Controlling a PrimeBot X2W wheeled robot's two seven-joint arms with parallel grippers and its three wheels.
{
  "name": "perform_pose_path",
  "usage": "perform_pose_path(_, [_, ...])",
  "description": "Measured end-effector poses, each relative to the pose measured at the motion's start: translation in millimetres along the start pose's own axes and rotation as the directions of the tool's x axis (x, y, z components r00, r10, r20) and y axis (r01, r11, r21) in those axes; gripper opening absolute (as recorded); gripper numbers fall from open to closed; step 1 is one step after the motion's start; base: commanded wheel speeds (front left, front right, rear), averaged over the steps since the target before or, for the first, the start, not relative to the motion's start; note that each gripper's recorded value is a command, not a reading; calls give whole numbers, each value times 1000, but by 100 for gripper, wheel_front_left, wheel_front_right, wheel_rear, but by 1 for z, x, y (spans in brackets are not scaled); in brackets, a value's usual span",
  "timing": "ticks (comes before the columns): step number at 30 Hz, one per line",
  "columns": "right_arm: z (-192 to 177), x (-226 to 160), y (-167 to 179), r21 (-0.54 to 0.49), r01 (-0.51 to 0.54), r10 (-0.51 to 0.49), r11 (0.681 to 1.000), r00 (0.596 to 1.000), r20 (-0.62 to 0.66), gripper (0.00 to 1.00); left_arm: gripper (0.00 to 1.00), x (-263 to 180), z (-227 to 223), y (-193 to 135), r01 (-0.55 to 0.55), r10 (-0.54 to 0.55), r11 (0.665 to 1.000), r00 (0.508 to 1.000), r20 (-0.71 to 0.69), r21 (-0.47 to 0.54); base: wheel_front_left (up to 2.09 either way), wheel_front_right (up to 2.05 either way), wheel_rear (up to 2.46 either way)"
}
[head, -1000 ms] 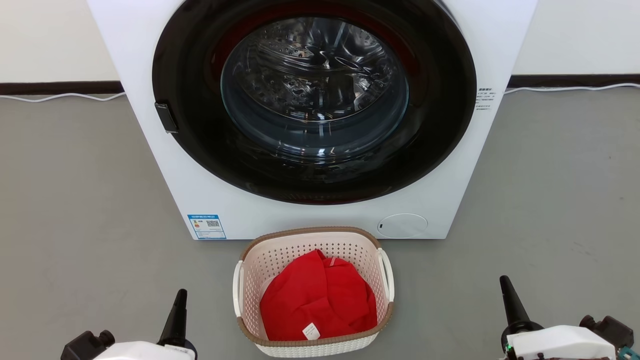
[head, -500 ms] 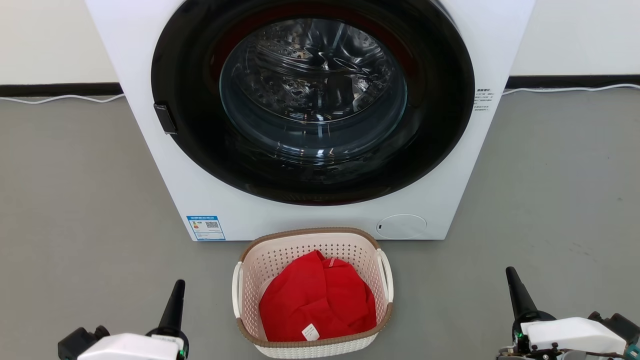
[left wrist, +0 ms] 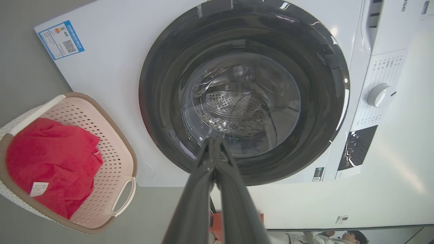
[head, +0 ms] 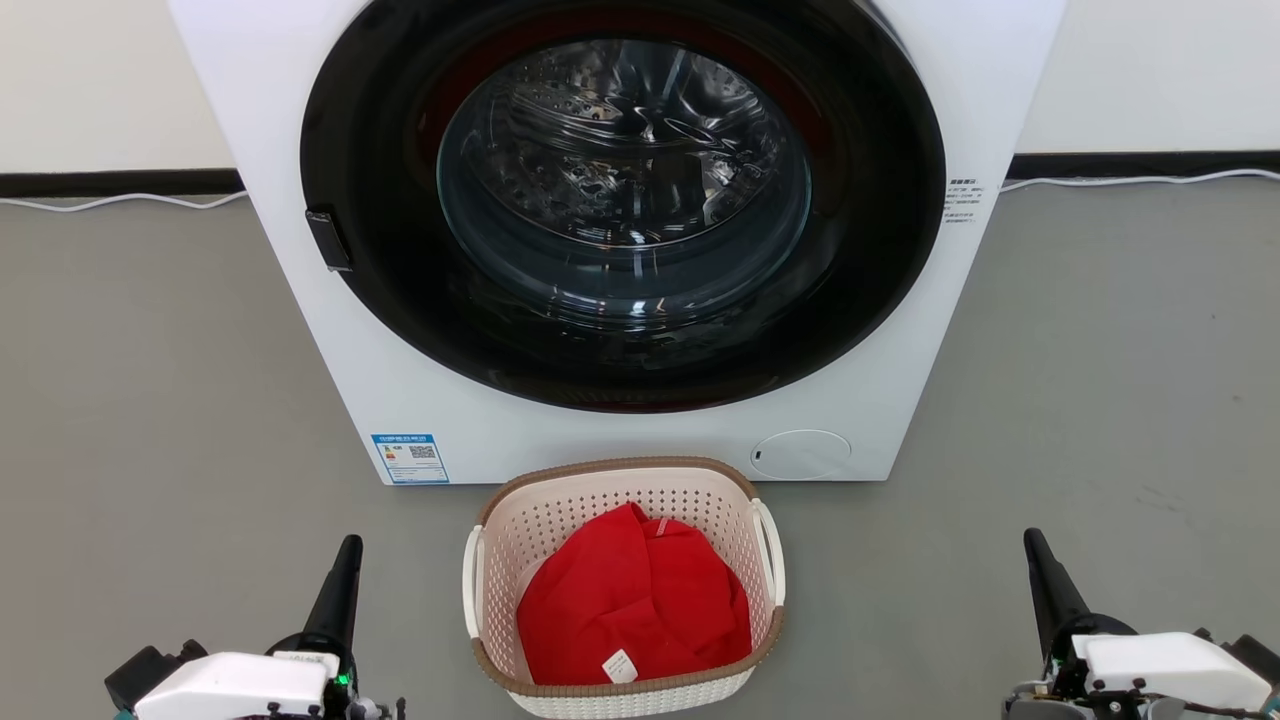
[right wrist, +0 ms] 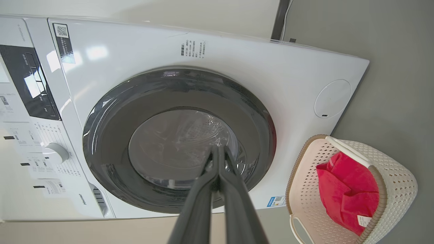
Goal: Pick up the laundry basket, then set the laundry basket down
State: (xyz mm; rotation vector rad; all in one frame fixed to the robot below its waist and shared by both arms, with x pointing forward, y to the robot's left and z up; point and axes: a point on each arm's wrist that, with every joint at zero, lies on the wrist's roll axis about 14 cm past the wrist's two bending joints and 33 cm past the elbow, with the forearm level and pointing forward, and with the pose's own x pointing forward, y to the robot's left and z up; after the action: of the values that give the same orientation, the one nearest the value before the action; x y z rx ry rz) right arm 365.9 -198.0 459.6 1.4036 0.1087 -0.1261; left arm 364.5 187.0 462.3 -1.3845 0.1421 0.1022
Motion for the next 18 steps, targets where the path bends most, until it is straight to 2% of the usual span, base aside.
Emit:
perform_pose_path(13, [10,4,14,144,-48,46,988,999,15,0,0,4,4,-10,47,-48,988,999,0,-150,0,0,0])
perform_pose_path(18, [10,4,15,169,-53,51,984,999,14,0,0,7,6,-18,75,-75,980,997,2,-183,0,0,0])
